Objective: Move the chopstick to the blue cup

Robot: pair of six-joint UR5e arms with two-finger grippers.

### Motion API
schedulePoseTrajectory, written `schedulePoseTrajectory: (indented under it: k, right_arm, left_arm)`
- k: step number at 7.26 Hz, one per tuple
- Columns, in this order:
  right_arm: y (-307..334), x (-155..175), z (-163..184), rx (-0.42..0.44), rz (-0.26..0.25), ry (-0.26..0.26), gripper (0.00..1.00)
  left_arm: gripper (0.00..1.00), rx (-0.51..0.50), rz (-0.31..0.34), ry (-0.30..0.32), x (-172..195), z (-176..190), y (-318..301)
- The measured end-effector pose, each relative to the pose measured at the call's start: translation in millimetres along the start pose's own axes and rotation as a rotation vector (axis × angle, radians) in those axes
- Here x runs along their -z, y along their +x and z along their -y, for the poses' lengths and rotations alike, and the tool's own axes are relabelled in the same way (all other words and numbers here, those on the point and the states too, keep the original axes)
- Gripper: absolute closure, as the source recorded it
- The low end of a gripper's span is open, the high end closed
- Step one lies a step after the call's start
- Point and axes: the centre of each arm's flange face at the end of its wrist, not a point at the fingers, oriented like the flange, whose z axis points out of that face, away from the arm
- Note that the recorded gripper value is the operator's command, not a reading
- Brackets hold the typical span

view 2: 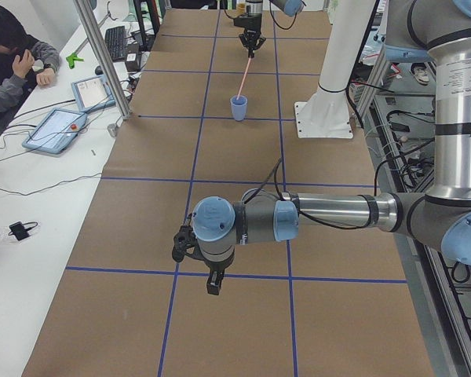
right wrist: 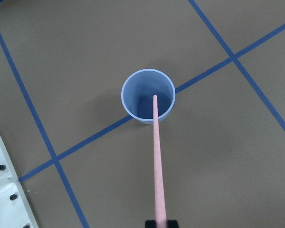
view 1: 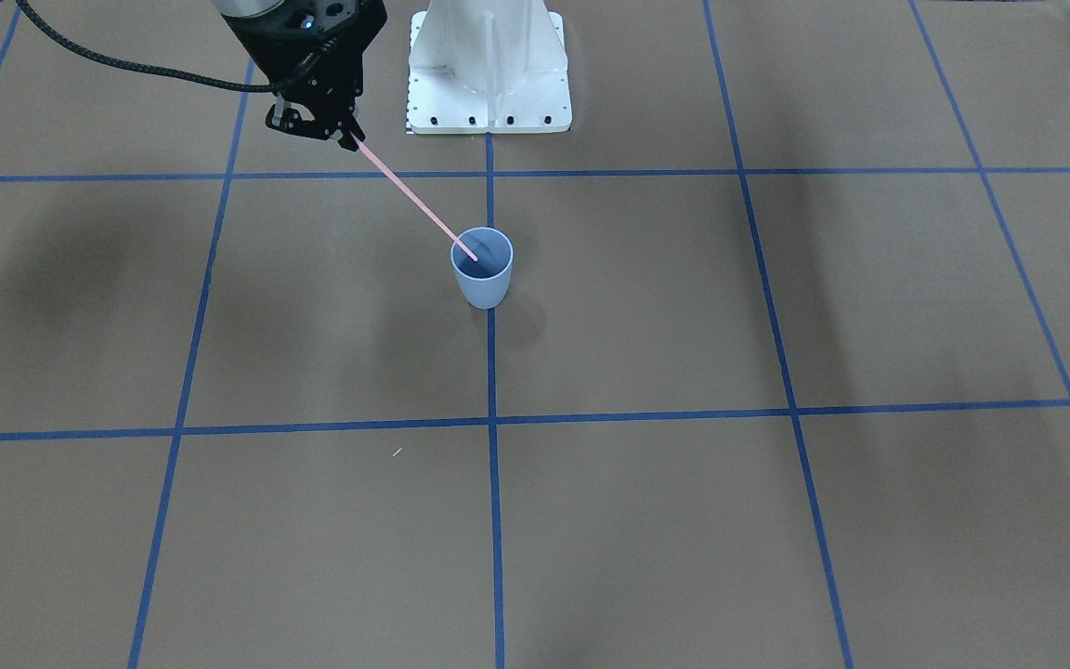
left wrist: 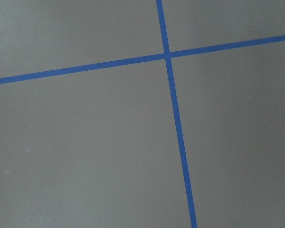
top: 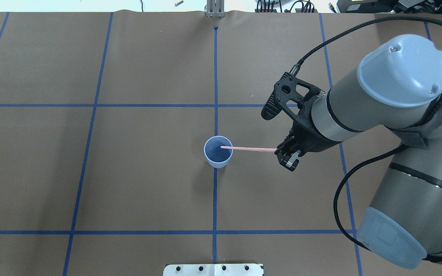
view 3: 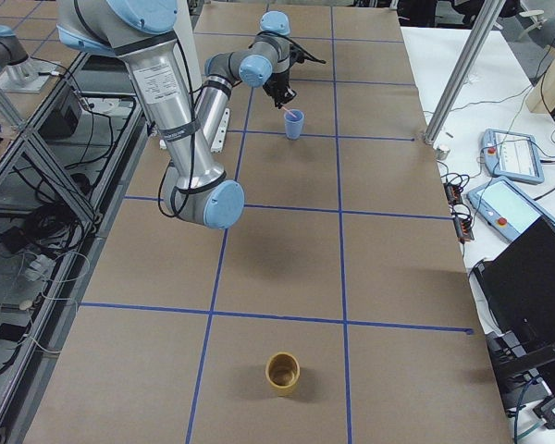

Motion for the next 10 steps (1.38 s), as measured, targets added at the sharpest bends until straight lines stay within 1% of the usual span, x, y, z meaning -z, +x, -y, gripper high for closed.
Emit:
schedulePoseTrajectory:
  k: [1,2,3,4,7,10]
  right_arm:
    - [-7.3,-9.4,0.3,0.013,-0.017,-0.008,1.00]
    - [-12.5,-16.5,0.8,0.023,-0.029,-0.015,0.80]
    - [-16.1,-20.3,2.4,0.029,-0.033,-0.017,0.19]
    - [-18.7,-20.9,5.4,0.032,-0.036,-0.012,0.01]
    - [-20.8,-17.7,10.7,0.036,-0.054,0.006,0.00]
    - [-18.1,-3.7,20.6,0.030,-0.060,0.037,0.01]
  left_arm:
    - [0.02,0.000,0.000,0.000,0.0,0.0,0.0]
    - [0.02,0.000,0.000,0.000,0.0,0.0,0.0]
    - [0.02,0.000,0.000,0.000,0.0,0.0,0.0]
    - [0.02,0.000,0.000,0.000,0.0,0.0,0.0]
    - [0.02,0.003,-0.002,-0.003,-2.0,-0.7,-2.0]
    - [0.02,0.004,-0.004,-0.003,-2.7,-1.2,-2.4]
